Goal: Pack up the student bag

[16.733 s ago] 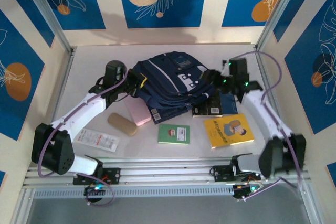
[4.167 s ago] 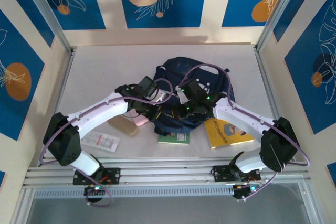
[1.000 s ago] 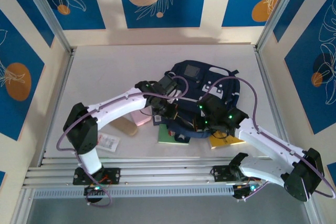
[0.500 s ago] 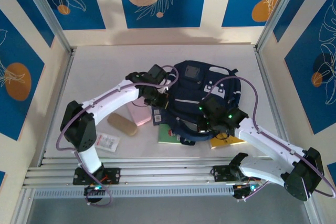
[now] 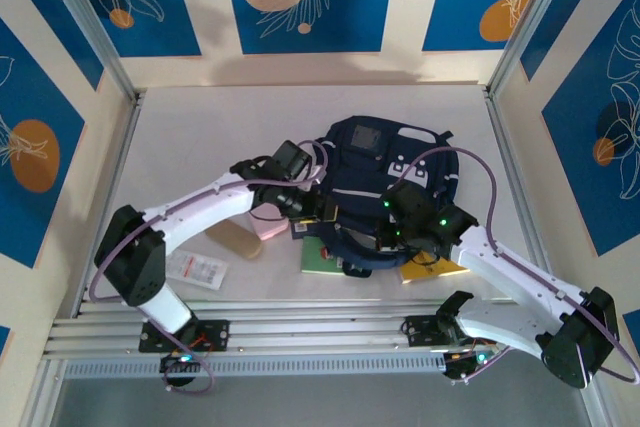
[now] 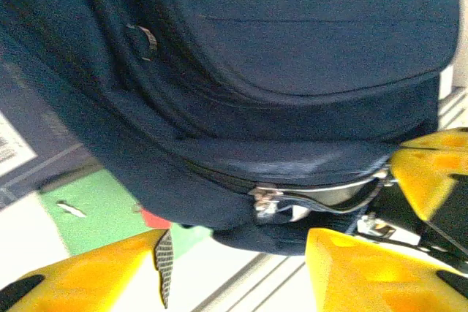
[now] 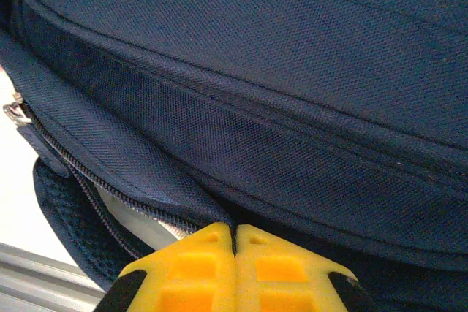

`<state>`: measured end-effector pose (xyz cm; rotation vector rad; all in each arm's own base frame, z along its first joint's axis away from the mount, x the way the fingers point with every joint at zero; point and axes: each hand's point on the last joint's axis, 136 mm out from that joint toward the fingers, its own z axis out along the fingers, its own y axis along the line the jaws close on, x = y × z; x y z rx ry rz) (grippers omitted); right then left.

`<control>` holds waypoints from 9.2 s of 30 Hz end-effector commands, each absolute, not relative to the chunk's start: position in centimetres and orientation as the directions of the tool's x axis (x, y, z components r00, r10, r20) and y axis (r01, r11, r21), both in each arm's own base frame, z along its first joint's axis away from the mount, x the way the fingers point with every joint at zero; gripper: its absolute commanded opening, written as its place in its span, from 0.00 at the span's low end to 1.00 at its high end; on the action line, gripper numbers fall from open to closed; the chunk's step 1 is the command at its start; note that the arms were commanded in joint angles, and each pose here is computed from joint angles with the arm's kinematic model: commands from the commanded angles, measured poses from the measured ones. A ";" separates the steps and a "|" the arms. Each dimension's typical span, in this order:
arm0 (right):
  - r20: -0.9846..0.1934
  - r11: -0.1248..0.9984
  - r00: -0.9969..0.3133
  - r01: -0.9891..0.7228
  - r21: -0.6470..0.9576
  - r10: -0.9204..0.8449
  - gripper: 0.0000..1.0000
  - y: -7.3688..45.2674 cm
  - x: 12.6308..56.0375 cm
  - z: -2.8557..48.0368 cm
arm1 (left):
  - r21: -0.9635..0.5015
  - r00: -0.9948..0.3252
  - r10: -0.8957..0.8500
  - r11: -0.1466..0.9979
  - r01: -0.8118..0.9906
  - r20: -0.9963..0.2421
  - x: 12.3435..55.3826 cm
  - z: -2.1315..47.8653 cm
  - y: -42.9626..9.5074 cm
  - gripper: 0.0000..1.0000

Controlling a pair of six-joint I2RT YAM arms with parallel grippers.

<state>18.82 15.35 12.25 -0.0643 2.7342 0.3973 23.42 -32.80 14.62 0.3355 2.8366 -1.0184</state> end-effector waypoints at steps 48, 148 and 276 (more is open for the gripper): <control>-0.281 0.853 -0.954 -0.060 0.519 0.104 0.00 18.7 17.7 12.5 | -0.596 -0.957 0.229 0.749 0.291 -0.179 22.6 9.2 -37.0 0.47; -0.301 0.669 -0.922 -0.065 0.740 0.243 0.00 17.9 19.2 16.8 | -0.458 -0.906 0.331 0.783 0.420 -0.264 21.6 10.1 -35.1 0.48; -0.242 0.728 -0.699 0.566 0.386 0.673 0.00 8.1 21.0 9.9 | -0.621 -0.897 0.328 0.647 0.442 -0.297 24.6 15.9 -43.0 0.17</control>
